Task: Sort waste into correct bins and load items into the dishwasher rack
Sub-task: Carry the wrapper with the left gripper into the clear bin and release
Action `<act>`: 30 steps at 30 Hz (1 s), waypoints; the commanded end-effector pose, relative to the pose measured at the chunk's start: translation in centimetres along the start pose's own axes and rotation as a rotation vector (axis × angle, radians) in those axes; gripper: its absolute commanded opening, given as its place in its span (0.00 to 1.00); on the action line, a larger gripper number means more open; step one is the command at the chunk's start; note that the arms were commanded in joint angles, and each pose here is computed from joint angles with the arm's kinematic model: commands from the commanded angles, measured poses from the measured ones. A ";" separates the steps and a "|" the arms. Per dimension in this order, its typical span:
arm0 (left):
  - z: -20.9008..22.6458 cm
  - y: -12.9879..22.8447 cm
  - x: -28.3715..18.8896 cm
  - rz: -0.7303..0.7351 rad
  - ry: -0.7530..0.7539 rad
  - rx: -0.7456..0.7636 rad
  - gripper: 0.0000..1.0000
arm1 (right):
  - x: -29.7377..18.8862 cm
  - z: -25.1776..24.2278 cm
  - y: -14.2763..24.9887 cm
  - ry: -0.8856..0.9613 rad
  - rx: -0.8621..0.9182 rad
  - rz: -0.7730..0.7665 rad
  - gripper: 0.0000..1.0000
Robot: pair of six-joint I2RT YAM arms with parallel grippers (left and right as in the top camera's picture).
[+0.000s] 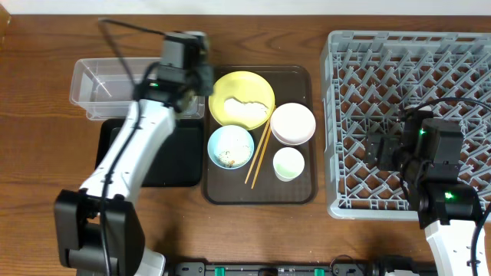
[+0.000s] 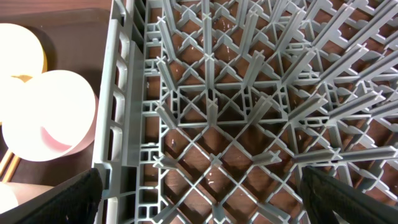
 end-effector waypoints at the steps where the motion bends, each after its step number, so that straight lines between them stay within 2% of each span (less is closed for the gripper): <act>1: 4.1 -1.2 0.3 -0.023 -0.100 -0.317 0.11 | -0.5 0.4 -1.0 -0.009 -0.003 -0.027 0.99; 4: 6.5 -1.2 0.9 -0.018 -0.145 -0.488 0.13 | -0.5 0.3 -1.0 -0.009 -0.003 -0.028 0.99; 8: 7.7 -1.1 1.5 -0.018 -0.170 -0.594 0.50 | -0.5 0.4 -1.0 -0.009 -0.003 -0.027 0.99; 10: 7.6 -1.4 1.6 -0.032 -0.158 -0.594 0.64 | -0.5 0.4 -1.0 -0.009 -0.003 -0.027 0.99; 16: 3.2 -2.2 1.4 -0.012 0.042 -0.380 0.68 | -0.5 0.4 -1.0 -0.009 -0.003 -0.027 0.99; 22: -1.5 0.4 1.6 0.064 0.113 -0.289 0.68 | -0.5 0.3 -1.0 -0.009 -0.003 -0.028 0.99; 28: -2.9 1.1 1.6 -0.031 -0.018 -0.250 0.66 | -0.5 0.3 -1.0 -0.009 -0.003 -0.028 0.99; 30: -2.1 0.4 1.4 -0.090 -0.083 -0.247 0.59 | -0.5 0.4 -1.0 -0.009 -0.003 -0.027 0.99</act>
Point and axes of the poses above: each gripper's point midway between its finger pads, its own x axis out along the fingers, its own z axis along the line the jaws close on, y = z × x, the point moved 3 cm from there along -x, back along the fingers, and after that the axes turned 12 degrees about -x, right-handed, at the moved point
